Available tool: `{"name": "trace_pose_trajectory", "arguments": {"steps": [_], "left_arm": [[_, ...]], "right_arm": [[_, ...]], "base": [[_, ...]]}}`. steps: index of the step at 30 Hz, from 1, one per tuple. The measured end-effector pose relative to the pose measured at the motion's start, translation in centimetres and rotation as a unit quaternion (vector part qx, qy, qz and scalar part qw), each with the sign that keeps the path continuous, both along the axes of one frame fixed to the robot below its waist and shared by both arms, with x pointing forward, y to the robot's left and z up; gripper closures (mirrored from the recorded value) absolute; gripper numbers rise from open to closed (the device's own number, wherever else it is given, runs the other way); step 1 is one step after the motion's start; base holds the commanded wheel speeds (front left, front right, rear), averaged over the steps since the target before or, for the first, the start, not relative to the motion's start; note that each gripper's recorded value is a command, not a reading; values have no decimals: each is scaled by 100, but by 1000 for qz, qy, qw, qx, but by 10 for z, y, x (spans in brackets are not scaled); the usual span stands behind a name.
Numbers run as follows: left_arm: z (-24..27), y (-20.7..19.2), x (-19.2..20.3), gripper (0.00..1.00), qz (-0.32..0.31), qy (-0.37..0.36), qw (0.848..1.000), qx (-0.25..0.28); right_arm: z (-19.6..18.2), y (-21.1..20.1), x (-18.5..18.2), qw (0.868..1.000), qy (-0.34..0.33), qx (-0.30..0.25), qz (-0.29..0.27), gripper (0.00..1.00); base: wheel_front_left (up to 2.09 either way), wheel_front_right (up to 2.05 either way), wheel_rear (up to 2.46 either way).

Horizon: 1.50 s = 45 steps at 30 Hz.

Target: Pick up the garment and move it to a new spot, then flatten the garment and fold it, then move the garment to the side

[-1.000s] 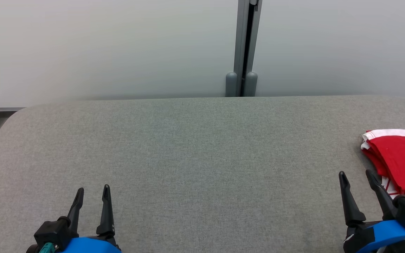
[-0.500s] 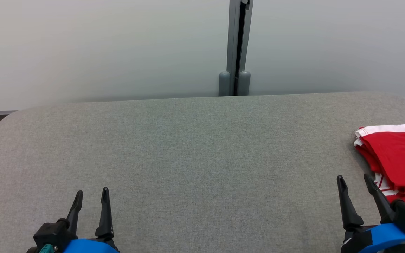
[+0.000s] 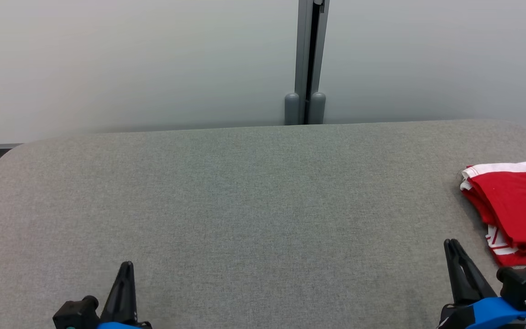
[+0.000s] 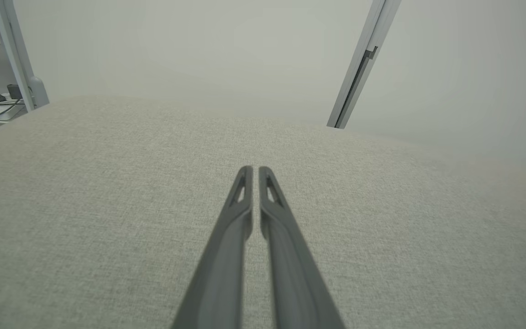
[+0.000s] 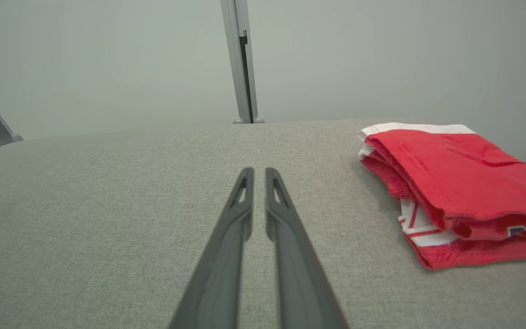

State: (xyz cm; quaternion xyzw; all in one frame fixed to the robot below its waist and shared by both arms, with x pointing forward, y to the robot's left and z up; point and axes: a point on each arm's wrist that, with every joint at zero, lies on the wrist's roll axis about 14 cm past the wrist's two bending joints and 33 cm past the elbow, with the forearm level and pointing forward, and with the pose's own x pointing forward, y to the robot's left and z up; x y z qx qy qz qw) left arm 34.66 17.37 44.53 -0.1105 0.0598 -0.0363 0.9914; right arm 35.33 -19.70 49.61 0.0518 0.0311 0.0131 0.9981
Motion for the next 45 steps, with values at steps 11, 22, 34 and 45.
{"name": "trace_pose_trajectory", "arguments": {"steps": [11, 22, 34, 45], "left_arm": [[-13, 6, -6, 100, 32, 36, 996, -75], [-8, 13, -1, 100, 62, 40, 985, -159], [0, 17, 7, 100, 81, 38, 966, -242], [8, 20, 14, 100, 92, 32, 946, -310]], "right_arm": [[-15, -2, -2, 996, 26, 84, -13, 100], [-14, -3, 1, 983, 25, 180, -25, 100], [-12, -3, 6, 961, 21, 272, -33, 100], [-10, -4, 10, 938, 18, 344, -38, 100]], "base": [[0, 0, 0], [0, 0, 0], [0, 0, 0], [0, 0, 0]]}}
